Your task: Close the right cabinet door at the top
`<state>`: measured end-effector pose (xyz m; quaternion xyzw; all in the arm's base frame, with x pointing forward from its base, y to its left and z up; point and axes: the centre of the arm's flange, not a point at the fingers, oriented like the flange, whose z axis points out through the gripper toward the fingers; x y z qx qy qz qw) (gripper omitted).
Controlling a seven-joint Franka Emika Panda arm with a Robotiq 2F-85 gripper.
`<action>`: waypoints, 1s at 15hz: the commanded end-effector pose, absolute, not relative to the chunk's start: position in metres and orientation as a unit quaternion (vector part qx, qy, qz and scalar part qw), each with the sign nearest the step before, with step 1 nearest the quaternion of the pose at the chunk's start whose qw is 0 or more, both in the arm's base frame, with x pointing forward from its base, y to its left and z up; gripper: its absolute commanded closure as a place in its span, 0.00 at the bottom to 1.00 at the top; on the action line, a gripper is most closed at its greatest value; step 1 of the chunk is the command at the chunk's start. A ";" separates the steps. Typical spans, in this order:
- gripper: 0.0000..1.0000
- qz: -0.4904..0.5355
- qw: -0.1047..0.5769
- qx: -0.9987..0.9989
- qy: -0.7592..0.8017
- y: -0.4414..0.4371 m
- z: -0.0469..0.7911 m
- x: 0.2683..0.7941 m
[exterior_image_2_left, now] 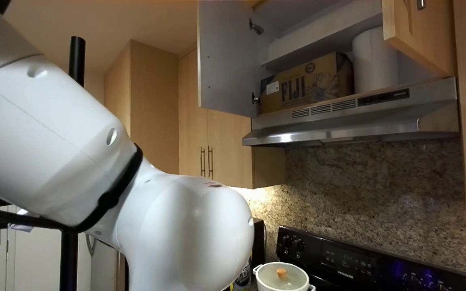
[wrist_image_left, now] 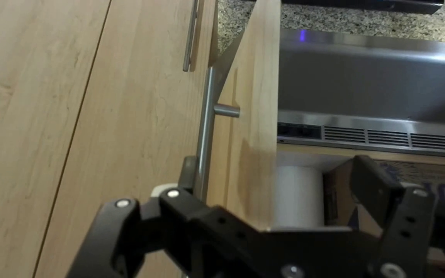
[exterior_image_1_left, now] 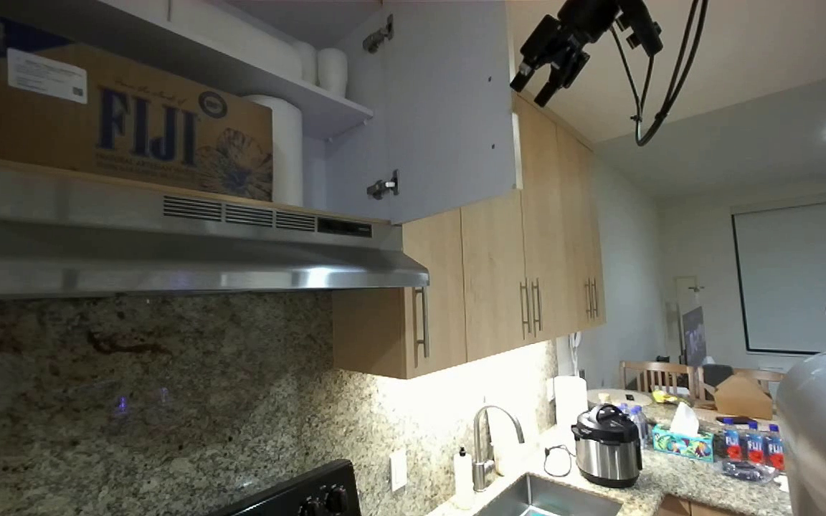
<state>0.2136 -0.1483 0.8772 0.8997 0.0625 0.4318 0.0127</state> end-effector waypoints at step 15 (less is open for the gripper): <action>0.00 0.381 -0.017 0.907 0.178 -0.131 0.891 0.234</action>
